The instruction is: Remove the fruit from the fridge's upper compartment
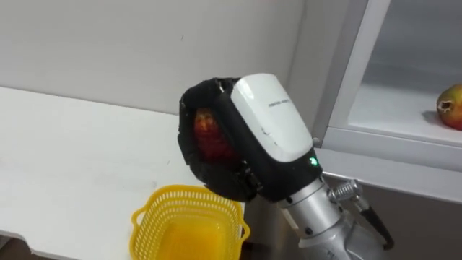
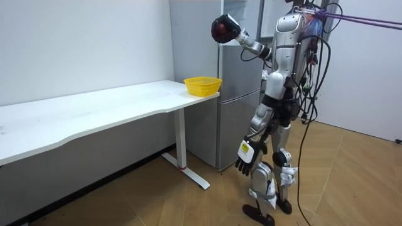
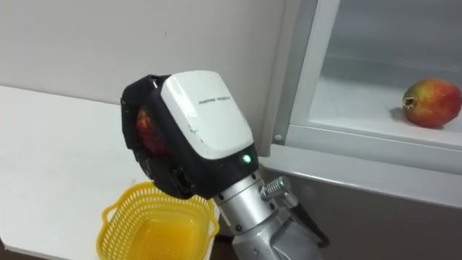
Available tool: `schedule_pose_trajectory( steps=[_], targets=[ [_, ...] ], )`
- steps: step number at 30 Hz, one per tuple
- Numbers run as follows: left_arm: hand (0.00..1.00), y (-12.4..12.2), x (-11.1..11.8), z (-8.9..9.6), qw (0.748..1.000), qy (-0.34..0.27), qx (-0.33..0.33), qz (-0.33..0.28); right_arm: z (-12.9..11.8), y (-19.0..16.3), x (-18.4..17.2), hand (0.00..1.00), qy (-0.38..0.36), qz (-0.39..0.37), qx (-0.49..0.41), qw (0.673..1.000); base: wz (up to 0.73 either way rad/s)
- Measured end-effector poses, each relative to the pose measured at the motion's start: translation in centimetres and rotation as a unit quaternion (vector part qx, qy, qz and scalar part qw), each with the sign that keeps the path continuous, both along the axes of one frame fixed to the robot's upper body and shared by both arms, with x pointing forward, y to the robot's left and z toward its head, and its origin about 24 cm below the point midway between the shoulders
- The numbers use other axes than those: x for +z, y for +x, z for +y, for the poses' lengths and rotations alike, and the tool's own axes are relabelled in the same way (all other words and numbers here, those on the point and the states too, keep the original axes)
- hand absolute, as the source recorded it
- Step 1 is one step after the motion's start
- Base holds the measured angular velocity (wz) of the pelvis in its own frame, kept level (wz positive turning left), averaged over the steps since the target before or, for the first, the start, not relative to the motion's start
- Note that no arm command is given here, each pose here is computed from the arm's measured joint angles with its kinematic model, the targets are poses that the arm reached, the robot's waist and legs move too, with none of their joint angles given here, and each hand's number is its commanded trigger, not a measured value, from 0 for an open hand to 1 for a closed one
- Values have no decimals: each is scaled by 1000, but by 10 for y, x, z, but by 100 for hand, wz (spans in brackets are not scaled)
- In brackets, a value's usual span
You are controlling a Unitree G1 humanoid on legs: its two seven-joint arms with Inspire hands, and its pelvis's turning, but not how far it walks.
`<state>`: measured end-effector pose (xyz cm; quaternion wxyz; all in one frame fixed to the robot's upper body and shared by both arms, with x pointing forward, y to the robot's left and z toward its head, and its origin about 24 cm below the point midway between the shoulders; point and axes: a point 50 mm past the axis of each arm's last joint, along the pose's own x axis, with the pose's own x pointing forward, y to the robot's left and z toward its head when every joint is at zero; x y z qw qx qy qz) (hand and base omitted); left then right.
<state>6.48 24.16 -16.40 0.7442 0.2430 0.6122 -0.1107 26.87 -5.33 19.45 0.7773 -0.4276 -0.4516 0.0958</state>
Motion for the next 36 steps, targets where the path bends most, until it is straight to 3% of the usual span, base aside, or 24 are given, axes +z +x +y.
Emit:
schedule_pose_trajectory(
  steps=[13,36],
  targets=[
    [0,3,1,-2,1000,-11,-14,5,-6,29,-54,100,-96,118,-55,987,9],
    [0,3,2,-3,1000,-15,-23,-2,-10,40,-94,100,-175,189,-103,961,3]
  ],
)
